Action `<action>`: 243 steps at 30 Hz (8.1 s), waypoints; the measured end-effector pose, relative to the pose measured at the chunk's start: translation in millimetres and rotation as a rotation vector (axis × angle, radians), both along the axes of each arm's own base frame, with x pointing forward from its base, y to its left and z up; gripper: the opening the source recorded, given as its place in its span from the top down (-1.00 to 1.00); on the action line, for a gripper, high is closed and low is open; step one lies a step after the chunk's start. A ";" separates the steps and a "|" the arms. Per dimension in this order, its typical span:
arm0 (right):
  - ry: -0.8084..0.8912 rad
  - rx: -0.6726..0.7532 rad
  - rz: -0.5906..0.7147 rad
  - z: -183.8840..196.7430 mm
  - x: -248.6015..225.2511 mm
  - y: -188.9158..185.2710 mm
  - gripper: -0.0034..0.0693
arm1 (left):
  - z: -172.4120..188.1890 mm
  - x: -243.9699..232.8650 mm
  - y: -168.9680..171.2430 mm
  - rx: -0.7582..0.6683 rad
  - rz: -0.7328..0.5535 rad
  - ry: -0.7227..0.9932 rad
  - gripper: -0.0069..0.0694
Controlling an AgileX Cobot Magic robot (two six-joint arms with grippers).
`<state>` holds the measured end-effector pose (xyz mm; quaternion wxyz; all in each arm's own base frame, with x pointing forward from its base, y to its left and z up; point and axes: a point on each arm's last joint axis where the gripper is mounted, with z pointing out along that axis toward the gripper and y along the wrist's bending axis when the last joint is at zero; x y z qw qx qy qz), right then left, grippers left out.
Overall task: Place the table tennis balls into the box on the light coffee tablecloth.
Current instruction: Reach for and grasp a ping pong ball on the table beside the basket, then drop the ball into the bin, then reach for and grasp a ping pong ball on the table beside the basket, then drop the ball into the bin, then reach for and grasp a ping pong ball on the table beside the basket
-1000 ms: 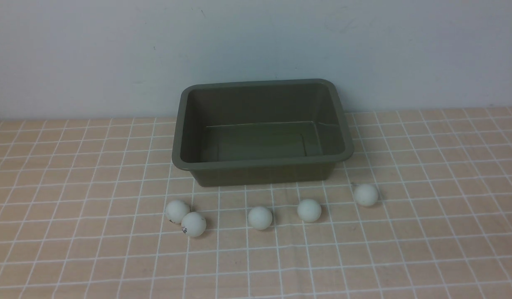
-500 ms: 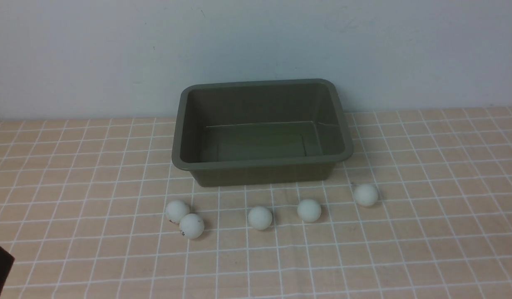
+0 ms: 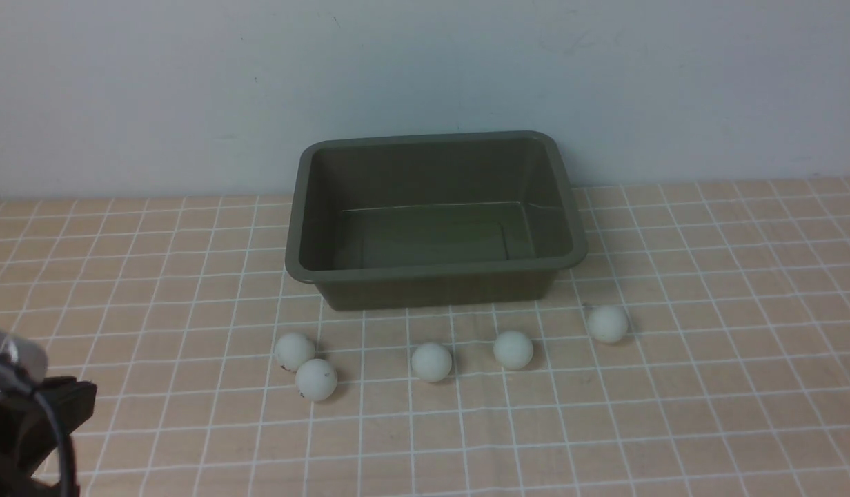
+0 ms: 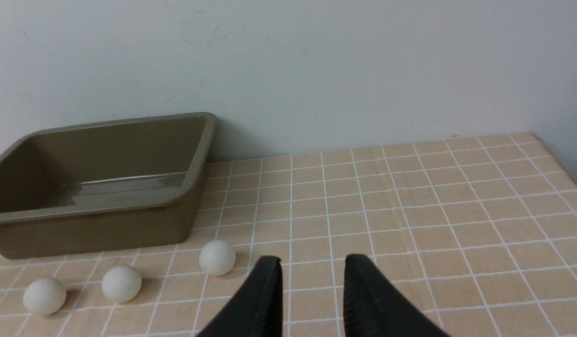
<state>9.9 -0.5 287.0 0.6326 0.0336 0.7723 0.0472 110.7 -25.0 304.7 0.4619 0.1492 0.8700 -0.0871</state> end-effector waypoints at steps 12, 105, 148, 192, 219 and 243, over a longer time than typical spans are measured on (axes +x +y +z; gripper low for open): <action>0.001 -0.030 0.024 -0.2 -0.1 1.6 0.41 | -37.8 103.7 6.8 0.048 -0.002 0.265 0.04; 0.012 -0.077 0.031 -1.3 -0.3 1.3 0.41 | -56.1 317.7 -106.7 0.015 -0.403 0.192 -0.10; 0.053 -0.077 0.033 -4.9 -1.2 1.3 0.41 | -67.0 162.3 -98.2 0.117 -0.269 0.939 0.76; 0.052 -0.078 0.032 -4.9 -1.2 1.3 0.41 | -63.8 225.6 -137.2 0.032 -0.292 0.530 0.00; 0.049 -0.089 0.025 -4.6 -1.1 0.4 0.41 | 43.0 286.8 -118.1 -0.088 -0.297 0.472 -0.08; 0.049 -0.118 0.007 -4.6 -1.0 -1.7 0.41 | 52.3 127.4 -119.0 0.004 -0.381 0.625 1.00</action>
